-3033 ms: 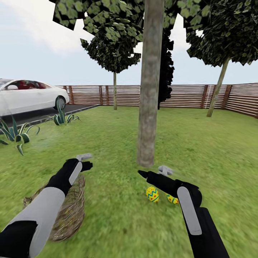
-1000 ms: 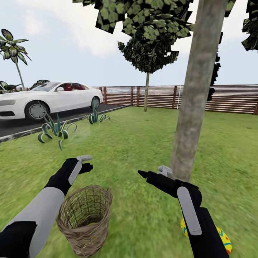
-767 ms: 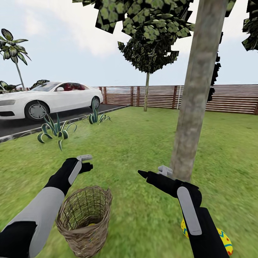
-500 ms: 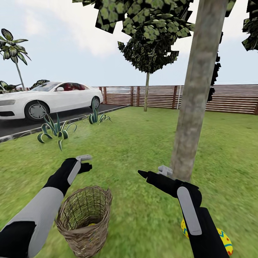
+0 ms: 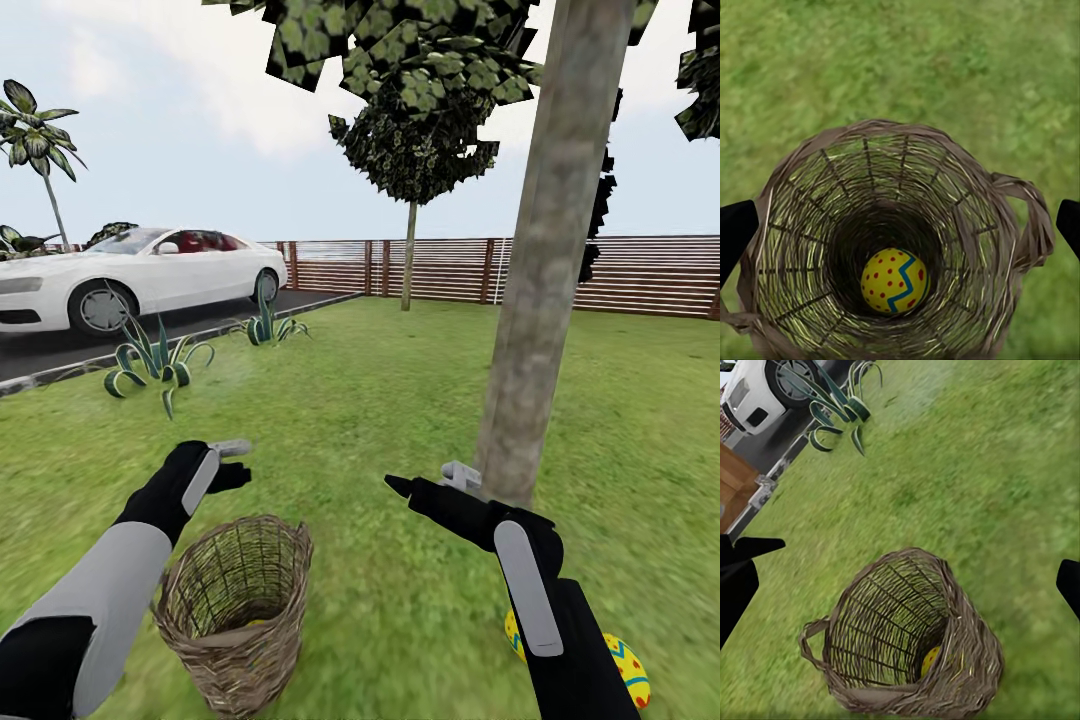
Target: Take the three Easter eggs out of the wicker basket on the lawn in the garden, then place them on the lawn next to a single tree (choose any tree) so that all three eggs are next to the same tree and none are left in the basket.
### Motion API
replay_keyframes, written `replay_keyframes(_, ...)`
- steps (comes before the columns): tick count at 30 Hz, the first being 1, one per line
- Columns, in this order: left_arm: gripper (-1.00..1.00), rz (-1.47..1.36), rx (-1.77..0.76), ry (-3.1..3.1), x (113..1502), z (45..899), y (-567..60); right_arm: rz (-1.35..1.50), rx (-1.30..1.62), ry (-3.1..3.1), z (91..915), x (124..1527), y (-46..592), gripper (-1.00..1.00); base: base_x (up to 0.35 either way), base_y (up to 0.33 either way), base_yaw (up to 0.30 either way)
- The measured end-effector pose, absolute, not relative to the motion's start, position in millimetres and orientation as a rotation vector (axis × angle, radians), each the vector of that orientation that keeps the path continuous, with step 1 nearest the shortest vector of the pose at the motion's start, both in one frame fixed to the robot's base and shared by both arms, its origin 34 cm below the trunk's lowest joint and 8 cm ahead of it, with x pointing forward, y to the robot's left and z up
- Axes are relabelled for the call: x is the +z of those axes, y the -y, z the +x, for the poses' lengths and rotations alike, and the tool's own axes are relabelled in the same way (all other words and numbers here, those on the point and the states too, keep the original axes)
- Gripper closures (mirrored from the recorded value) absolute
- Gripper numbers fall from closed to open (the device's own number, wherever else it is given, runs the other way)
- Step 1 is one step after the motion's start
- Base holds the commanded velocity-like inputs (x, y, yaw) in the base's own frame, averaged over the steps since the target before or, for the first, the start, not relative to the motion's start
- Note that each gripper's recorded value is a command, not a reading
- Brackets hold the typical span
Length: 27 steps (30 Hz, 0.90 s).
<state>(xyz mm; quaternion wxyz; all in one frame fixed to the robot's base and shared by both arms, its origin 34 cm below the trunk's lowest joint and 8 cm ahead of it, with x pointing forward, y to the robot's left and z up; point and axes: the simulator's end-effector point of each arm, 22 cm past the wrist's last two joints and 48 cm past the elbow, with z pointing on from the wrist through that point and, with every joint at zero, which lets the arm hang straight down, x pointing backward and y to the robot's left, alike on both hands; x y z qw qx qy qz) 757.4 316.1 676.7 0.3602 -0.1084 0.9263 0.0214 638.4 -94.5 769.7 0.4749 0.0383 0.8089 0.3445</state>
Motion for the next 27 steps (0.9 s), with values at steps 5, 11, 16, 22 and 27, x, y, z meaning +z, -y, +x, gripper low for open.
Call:
replay_keyframes(5, -1.0, -0.286, 0.052, -2.39, 670, 755, -318, 0.093, 0.842, -1.979, 637, 763, 94, -1.0, 0.0, 0.0, 0.0)
replay_keyframes(11, -1.0, -0.288, 0.05, -2.397, 654, 751, -318, 0.093, 0.842, -1.979, 634, 750, 94, -1.0, 0.0, 0.0, 0.0)
replay_keyframes(16, -1.0, -0.299, 0.049, -2.463, 617, 737, -318, 0.093, 0.842, -1.978, 631, 739, 94, -1.0, 0.0, 0.0, 0.0)
replay_keyframes(22, -1.0, -0.316, 0.04, -2.514, 583, 724, -322, 0.093, 0.842, -1.978, 628, 726, 94, -1.0, 0.0, 0.0, 0.0)
replay_keyframes(27, -1.0, -0.327, 0.041, -2.519, 579, 723, -333, 0.093, 0.842, -1.978, 625, 715, 94, -1.0, 0.0, 0.0, 0.0)
